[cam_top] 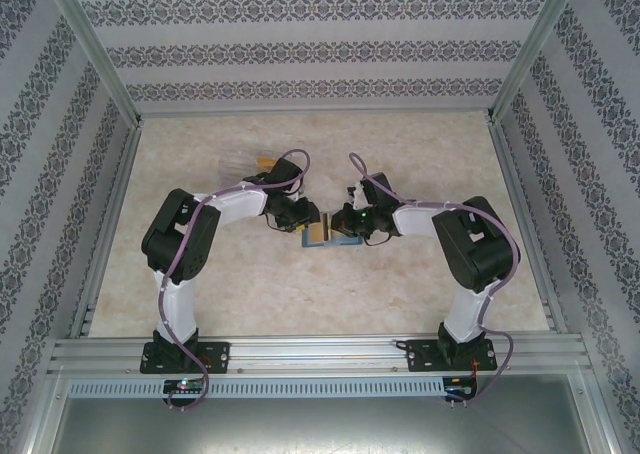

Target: Take the credit cards out of the card holder

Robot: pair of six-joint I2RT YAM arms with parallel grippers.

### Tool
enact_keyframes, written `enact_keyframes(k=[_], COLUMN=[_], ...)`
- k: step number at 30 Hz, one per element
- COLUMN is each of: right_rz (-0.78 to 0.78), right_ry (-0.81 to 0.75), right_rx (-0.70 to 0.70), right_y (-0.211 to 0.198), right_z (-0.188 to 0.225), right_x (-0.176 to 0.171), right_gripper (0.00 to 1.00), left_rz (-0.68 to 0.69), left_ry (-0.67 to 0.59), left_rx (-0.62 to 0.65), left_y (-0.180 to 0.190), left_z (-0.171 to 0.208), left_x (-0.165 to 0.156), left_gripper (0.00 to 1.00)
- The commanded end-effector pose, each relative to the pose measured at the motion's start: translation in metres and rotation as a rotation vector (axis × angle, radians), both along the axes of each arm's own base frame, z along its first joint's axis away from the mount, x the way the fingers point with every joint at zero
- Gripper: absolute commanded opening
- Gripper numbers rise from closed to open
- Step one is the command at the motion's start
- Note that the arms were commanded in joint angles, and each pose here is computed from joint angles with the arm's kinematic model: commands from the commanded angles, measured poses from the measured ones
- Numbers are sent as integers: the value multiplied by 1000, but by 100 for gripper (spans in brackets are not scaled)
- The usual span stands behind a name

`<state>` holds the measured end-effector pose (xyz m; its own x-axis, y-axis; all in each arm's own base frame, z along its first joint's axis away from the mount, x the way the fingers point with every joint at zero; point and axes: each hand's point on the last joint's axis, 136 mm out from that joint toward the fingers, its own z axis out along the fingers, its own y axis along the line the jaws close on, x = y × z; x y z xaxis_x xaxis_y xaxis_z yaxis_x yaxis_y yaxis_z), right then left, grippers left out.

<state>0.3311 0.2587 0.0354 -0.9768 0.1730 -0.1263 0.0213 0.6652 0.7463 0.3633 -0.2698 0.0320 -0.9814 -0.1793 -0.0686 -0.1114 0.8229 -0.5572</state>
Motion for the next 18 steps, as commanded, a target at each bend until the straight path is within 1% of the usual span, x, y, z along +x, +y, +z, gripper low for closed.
enact_keyframes(k=[1,4,10,13,16,18], right_rz=[-7,-14,-24,-17,-23,-25], right_ry=[-37,-32,-20,1,8,9], right_rx=[-11,-22,-42,-26,-32,-36], right_y=[-9,-12,-16,-13,-14,-14], right_z=[5,2,-5,-7,-9,-10], right_x=[1,1,0,0,0,0], right_gripper=[0,0,0,0,0,0], left_rz=[-54,-76,-86,-106,-121,-127], left_ry=[2,-25,1,-24,-63,-52], left_rx=[-1,-25,-20,-22,-13,-9], left_y=[-2,-6,-5,-8,-7,-8], left_z=[7,17,10,19,31,28], left_x=[-10,-8,-12,-13,-12,-13], left_gripper=[40,41,28,22,21,20])
